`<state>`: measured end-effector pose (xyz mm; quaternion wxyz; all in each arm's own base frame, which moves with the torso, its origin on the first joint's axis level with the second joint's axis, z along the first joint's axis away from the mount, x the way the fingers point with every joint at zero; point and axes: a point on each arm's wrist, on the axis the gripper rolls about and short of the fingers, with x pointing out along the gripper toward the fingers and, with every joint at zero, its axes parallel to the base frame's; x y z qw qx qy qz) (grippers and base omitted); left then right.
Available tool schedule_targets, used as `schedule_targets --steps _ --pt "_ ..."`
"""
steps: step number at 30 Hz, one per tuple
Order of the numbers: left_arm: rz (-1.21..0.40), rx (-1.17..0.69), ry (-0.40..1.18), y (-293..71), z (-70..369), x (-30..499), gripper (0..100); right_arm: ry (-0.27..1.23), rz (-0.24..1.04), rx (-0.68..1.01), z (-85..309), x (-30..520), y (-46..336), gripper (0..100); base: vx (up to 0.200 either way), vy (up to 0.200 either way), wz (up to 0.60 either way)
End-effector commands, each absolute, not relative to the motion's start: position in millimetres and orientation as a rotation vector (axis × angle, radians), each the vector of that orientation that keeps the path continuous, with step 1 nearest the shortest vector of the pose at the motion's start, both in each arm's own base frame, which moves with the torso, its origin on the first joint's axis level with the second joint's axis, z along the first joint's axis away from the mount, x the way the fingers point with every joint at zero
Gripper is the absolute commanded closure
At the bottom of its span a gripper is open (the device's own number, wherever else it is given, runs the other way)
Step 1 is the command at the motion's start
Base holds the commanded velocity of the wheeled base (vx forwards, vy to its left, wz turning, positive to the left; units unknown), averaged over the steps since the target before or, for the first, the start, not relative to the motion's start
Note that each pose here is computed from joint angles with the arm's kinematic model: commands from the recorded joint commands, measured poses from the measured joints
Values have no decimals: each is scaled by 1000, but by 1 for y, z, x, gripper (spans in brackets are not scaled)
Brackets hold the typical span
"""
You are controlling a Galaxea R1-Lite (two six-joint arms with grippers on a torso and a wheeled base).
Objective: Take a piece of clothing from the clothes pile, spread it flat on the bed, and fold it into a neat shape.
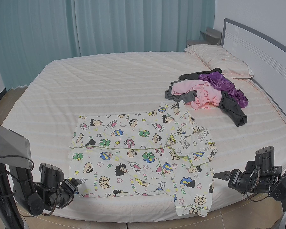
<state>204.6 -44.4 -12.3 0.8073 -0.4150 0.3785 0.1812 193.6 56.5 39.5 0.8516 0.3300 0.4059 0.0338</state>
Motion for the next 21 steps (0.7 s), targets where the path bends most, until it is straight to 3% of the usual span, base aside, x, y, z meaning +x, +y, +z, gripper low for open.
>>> schedule_targets --steps 1,21 --pt "422 -894 828 -44 -21 206 100 856 73 693 39 194 57 0 0 0 0" --pt "447 -884 740 -34 -4 192 100 874 87 680 37 193 61 0 0 0 0"
